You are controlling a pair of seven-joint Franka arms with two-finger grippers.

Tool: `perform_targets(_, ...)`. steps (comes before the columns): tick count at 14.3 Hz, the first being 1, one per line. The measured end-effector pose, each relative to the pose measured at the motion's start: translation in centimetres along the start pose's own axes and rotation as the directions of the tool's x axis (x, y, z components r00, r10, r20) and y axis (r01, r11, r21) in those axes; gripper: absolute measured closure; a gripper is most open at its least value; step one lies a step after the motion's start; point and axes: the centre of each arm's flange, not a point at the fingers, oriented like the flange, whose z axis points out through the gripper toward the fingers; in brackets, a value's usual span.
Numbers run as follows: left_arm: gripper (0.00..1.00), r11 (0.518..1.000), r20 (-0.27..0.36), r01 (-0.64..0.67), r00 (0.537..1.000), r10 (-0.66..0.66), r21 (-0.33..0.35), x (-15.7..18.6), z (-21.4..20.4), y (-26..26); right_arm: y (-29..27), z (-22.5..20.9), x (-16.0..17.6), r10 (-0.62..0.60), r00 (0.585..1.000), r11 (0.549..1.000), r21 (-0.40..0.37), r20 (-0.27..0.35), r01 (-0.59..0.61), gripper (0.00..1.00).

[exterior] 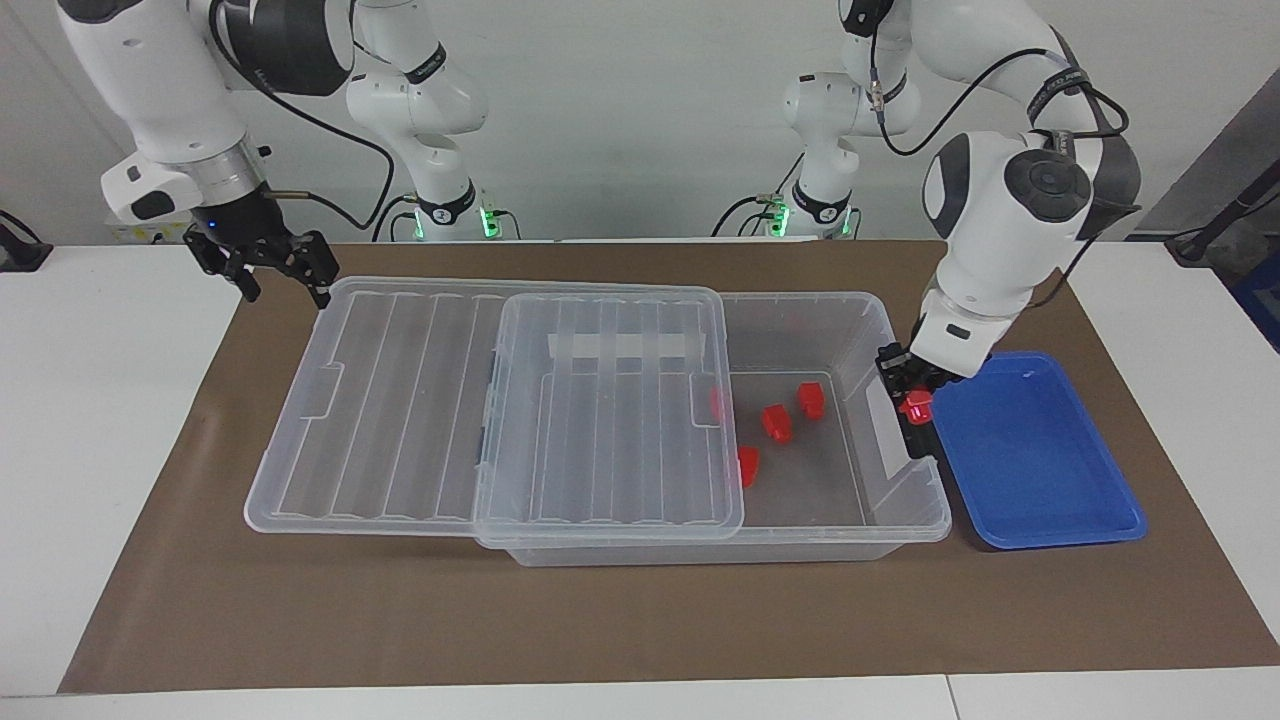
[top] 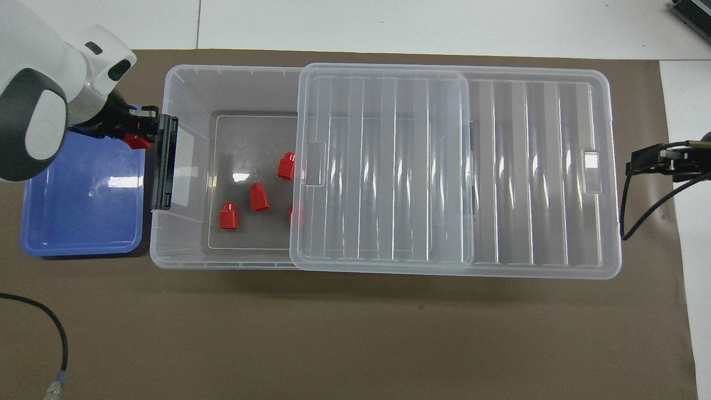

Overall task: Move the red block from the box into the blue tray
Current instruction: 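Lift the red block and carry it toward the blue tray, then lower the block into the tray while the right gripper reaches the lid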

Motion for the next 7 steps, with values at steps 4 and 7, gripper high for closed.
perform_targets(4, 0.66, 0.996, 0.000, -0.085, 0.996, 0.085, -0.028, 0.3, 0.2, -8.6, 1.1, 3.6, 1.8, -0.018, 0.999, 1.000, -0.007, -0.028, 0.018, 0.73)
perform_targets(7, 0.66, 0.986, -0.011, -0.161, 0.987, 0.161, -0.030, 0.1, 0.1, -12.9, 1.3, 5.9, 2.8, -0.016, 0.998, 1.000, -0.013, -0.055, 0.016, 0.99)
